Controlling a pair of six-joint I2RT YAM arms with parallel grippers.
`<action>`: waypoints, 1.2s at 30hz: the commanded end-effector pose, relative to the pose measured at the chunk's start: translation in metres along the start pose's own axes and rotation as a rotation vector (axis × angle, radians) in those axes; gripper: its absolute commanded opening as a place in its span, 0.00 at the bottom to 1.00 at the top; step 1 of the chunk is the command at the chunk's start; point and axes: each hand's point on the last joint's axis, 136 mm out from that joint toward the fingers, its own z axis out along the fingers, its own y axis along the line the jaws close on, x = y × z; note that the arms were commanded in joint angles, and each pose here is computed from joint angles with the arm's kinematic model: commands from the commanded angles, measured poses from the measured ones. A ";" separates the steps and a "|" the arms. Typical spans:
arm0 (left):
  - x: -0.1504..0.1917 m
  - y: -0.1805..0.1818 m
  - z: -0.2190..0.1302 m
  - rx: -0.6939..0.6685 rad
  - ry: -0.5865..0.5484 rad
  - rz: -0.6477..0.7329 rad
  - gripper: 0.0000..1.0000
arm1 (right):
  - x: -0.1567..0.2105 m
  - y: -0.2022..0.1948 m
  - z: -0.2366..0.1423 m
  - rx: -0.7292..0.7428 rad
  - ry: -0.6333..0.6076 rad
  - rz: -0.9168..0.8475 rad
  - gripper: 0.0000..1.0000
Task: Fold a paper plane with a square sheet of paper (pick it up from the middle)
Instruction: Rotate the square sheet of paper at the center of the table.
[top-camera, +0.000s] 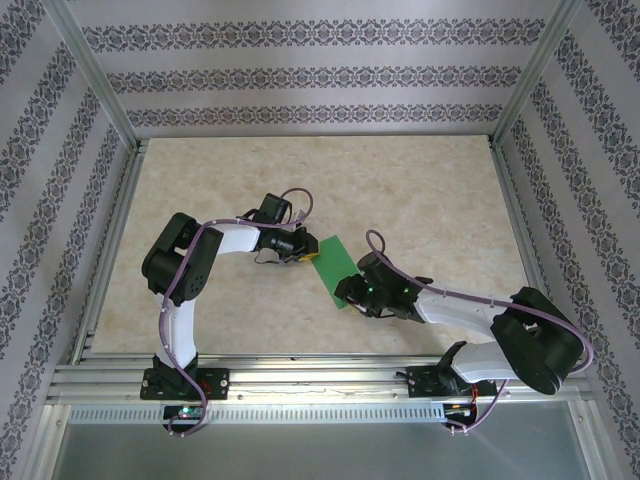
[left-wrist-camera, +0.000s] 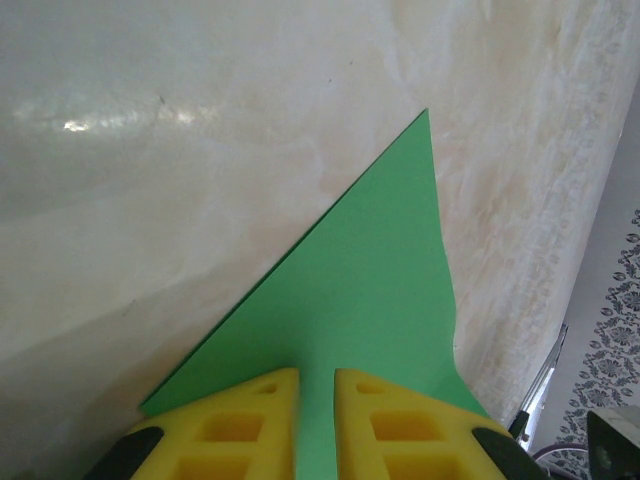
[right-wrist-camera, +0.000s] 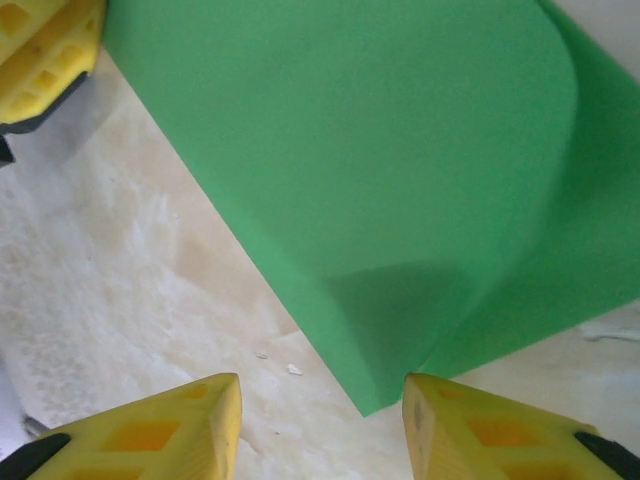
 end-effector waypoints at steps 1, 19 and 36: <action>0.020 0.031 0.014 -0.086 0.068 -0.054 0.16 | -0.001 -0.012 -0.011 0.099 0.031 -0.092 0.47; 0.018 0.030 0.016 -0.091 0.079 -0.051 0.16 | -0.049 -0.021 -0.029 0.109 -0.044 -0.077 0.52; 0.018 0.029 0.016 -0.089 0.082 -0.048 0.16 | -0.056 -0.039 -0.020 0.102 -0.011 0.067 0.51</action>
